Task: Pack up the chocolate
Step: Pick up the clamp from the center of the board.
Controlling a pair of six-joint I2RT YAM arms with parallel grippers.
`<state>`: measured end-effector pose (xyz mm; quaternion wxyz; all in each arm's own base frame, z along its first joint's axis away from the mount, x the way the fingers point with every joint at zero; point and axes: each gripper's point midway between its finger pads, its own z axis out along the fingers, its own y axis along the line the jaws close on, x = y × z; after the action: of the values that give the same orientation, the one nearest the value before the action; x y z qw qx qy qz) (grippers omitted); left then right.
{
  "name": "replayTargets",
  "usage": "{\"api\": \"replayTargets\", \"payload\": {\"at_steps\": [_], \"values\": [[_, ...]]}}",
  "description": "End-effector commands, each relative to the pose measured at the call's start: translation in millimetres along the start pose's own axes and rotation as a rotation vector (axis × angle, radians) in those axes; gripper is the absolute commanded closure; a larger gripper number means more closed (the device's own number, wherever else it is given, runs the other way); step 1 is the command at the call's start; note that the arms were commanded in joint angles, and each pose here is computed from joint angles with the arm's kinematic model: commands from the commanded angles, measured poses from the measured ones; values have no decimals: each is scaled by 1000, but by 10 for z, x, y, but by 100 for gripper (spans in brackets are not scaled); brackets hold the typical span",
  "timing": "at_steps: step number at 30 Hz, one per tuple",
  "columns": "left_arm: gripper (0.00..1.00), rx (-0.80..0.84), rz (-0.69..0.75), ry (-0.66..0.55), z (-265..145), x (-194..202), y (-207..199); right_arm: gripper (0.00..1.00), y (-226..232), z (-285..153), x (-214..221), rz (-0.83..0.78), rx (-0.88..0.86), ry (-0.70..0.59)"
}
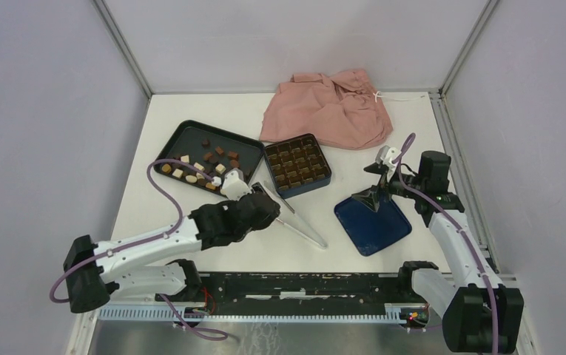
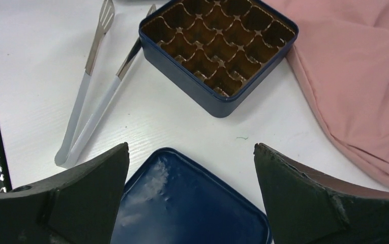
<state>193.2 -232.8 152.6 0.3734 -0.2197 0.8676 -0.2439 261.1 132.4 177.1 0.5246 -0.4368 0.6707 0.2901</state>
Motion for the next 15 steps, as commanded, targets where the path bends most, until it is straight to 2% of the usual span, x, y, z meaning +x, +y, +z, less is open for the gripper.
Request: {"api": "replayTargets", "payload": {"at_steps": [1,7,15], "values": [[33,-233,-108,-55,77,-38,211,2,-93,1,-2,-87,58,-21],[35,-424,-5,5,292,217,261,2,-73,-7,22,-86,56,-16],[37,-496,47,-29,543,316,313,2,-46,-15,8,-96,54,-23]]}}
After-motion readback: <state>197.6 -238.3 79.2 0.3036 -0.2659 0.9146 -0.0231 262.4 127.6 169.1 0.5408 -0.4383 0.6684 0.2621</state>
